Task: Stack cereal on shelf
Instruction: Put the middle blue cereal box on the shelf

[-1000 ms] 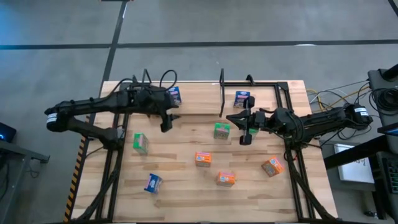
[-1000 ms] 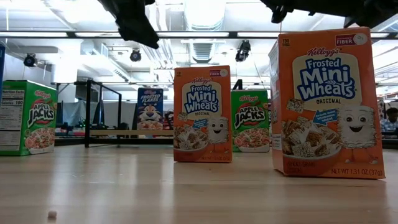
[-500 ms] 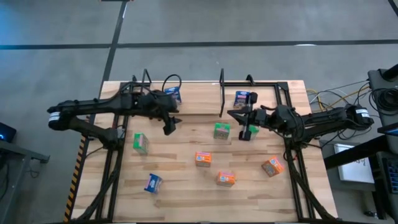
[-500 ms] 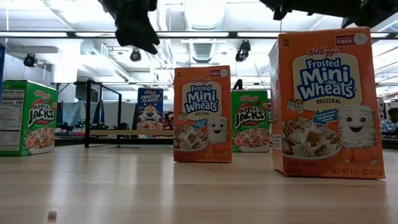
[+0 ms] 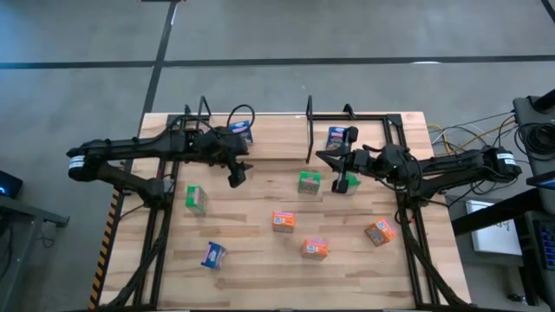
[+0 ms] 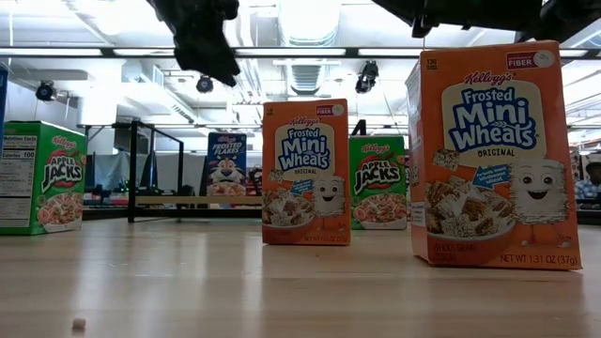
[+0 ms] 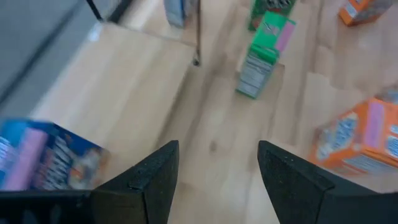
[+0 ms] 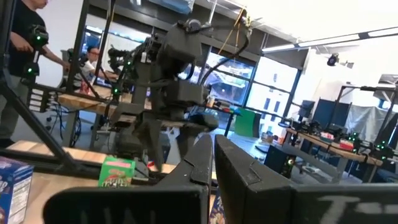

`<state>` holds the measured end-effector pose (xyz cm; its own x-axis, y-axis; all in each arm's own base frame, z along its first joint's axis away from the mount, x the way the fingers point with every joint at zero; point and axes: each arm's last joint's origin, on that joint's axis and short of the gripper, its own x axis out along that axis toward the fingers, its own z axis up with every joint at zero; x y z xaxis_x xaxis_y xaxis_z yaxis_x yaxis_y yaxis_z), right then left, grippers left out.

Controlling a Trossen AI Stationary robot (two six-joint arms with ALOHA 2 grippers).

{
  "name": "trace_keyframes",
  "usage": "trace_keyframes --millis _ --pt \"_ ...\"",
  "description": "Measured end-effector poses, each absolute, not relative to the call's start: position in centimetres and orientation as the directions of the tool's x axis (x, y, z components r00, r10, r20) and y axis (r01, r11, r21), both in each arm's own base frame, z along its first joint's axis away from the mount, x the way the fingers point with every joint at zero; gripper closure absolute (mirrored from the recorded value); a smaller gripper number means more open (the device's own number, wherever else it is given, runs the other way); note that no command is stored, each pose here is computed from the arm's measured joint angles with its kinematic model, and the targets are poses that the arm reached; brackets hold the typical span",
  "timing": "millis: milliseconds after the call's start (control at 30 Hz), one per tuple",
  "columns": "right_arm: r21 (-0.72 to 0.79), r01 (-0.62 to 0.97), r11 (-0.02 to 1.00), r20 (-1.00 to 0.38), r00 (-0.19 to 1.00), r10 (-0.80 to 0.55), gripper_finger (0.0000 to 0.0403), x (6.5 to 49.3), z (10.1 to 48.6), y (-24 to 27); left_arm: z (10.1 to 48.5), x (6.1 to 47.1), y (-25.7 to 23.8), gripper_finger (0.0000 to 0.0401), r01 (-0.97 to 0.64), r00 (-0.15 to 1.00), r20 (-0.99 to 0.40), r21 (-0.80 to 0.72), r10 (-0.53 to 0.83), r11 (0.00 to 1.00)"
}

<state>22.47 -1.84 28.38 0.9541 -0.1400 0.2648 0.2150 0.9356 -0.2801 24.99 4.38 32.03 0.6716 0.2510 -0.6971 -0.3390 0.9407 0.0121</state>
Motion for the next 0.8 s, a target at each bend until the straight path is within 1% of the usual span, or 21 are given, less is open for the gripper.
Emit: trace_keyframes --millis 100,167,400,500,633,800 --pt "-0.261 0.208 0.943 0.255 0.957 -0.140 0.0394 22.5 28.3 -1.8 32.3 25.2 4.6 0.0197 -0.327 0.687 -0.669 0.065 0.284 0.943" --pt "-0.251 0.202 0.947 0.241 0.960 -0.141 0.0394 22.5 28.2 -1.8 32.3 25.2 4.9 0.0188 -0.312 0.687 -0.664 0.097 0.295 0.945" --pt "-0.232 0.178 0.956 0.166 0.976 -0.142 0.0394 22.3 27.7 -1.8 32.3 24.7 7.0 0.0129 -0.300 0.660 -0.663 0.200 0.354 0.933" --pt "-0.223 0.166 0.961 0.118 0.983 -0.142 0.0394 22.2 27.3 -1.8 32.3 24.3 8.2 0.0111 -0.288 0.643 -0.662 0.256 0.385 0.923" --pt "-0.230 0.157 0.960 0.078 0.987 -0.142 0.0394 22.2 26.9 -1.8 32.6 23.6 10.5 0.0105 -0.309 0.627 -0.640 0.317 0.443 0.896" --pt "-0.256 0.154 0.954 0.068 0.988 -0.141 0.0394 22.2 26.8 -1.8 32.6 22.3 13.3 0.0111 -0.320 0.642 -0.640 0.277 0.422 0.906"
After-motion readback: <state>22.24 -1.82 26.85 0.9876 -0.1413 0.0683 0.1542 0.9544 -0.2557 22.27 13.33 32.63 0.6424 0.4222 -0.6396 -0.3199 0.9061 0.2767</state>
